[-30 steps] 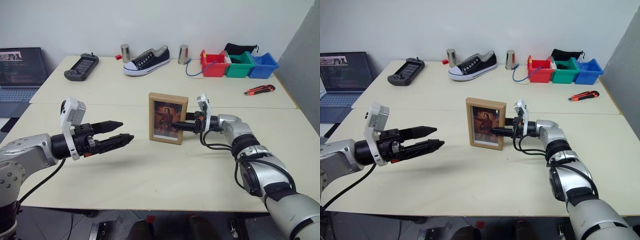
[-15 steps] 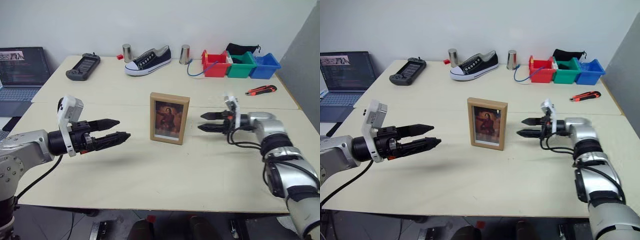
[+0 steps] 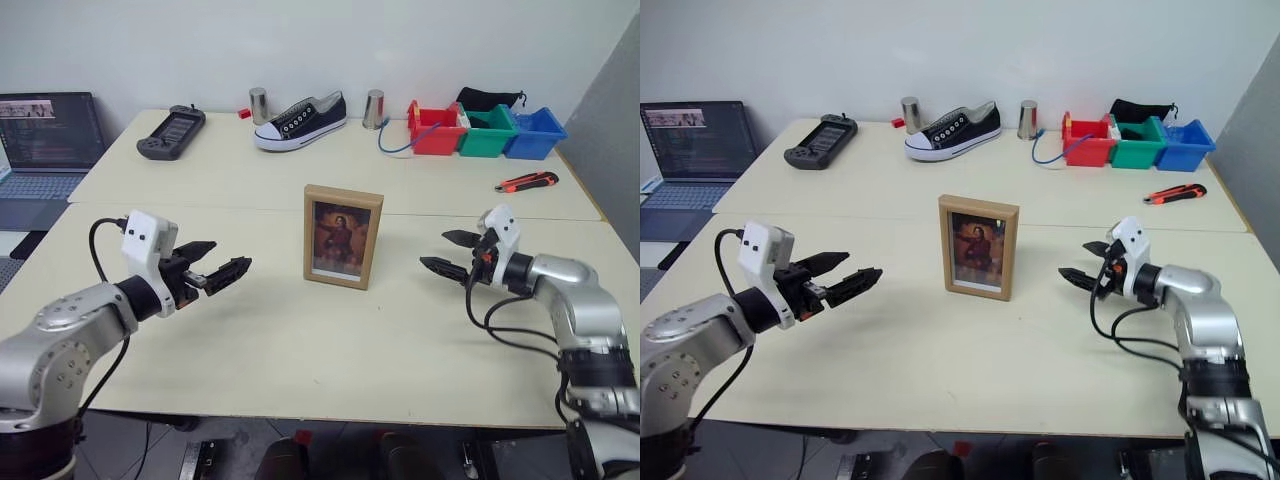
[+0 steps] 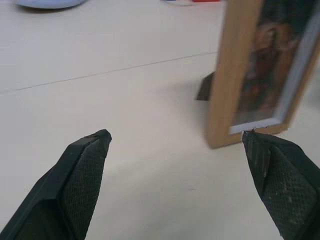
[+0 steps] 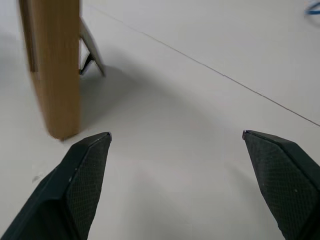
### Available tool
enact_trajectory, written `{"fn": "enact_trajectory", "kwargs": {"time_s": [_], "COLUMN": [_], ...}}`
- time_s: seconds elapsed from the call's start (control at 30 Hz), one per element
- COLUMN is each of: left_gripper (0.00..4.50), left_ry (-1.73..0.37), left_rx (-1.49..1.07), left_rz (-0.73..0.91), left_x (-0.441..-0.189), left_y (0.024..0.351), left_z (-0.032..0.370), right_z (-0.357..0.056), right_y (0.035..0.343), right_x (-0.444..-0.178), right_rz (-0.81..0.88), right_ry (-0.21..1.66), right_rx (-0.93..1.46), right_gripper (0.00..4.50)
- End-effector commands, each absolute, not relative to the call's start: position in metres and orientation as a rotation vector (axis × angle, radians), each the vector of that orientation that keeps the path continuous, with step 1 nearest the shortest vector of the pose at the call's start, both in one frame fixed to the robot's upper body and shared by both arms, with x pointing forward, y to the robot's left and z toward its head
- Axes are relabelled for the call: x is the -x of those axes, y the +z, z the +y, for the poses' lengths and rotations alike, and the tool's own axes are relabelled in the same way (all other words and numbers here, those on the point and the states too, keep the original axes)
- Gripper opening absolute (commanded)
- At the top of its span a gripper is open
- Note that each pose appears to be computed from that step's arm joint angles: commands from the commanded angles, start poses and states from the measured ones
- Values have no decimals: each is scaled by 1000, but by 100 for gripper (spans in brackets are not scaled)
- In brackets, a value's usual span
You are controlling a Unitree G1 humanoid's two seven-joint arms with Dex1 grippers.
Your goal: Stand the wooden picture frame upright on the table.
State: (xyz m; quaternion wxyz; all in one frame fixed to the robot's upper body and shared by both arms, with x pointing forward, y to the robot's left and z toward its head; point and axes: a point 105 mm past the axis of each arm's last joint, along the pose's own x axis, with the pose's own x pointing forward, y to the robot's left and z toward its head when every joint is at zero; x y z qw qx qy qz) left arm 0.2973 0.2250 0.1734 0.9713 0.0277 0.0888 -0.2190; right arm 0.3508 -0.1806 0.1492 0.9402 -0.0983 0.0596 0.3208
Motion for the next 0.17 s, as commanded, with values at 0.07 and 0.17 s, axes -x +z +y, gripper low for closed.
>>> {"fn": "enact_trajectory", "kwargs": {"time_s": [0.07,0.17], "left_gripper": [450,450], "left_ry": [-326,-296], "left_rx": [-118,-106], "left_rz": [121,109], "left_x": [-307,-312], "left_y": [162,152], "left_z": [214,206], "right_z": [-189,-189], "right_y": [152,145], "right_x": [-346,-346], "right_rz": [42,29], "right_ry": [339,243], "right_rx": [171,173], "right_gripper": [446,446]}}
